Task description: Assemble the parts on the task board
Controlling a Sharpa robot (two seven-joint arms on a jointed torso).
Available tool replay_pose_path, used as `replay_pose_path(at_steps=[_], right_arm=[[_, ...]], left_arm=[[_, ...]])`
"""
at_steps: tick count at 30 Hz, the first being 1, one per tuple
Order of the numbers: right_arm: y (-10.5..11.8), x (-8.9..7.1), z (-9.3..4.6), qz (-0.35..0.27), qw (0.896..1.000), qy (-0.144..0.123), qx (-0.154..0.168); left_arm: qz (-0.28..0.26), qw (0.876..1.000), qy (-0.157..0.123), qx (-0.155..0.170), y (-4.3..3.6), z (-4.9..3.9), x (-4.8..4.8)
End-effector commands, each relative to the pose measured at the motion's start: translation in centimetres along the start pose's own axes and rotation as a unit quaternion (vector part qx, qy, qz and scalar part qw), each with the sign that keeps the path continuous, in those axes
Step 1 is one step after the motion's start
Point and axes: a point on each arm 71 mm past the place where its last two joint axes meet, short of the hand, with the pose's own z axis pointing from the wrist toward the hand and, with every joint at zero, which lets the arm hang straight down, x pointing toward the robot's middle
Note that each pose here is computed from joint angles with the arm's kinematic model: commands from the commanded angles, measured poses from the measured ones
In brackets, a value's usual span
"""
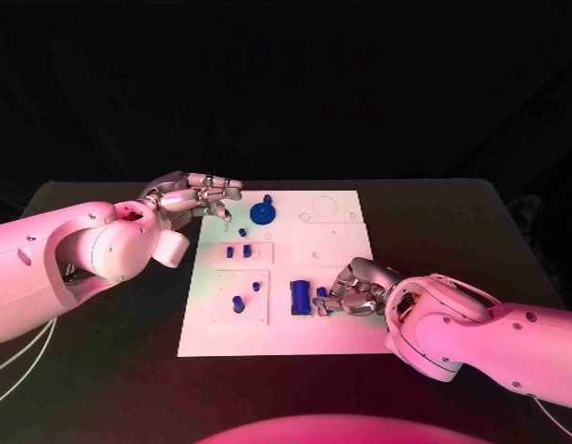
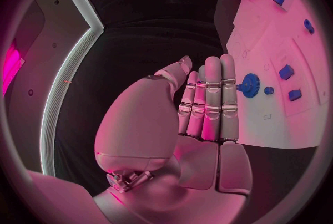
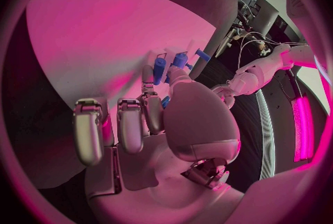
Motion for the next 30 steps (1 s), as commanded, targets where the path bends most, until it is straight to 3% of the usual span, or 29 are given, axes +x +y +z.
replay_pose_path(at_steps=[1, 23, 30], right_arm=[[0.3, 0.1, -0.1, -0.011, 1.0, 0.0, -0.014], [-0.6, -0.7, -0.9, -0.028, 0.999, -0.012, -0.026], [-0.8, -1.8, -1.2, 0.004, 0.997, -0.041, -0.065]], left_arm=[[0.0, 1.0, 0.01, 0.003, -0.11, 0.04, 0.27], [0.0, 1.0, 0.008, 0.002, -0.09, 0.03, 0.12], [0.0, 1.0, 0.006, 0.006, -0.08, 0.09, 0.02]])
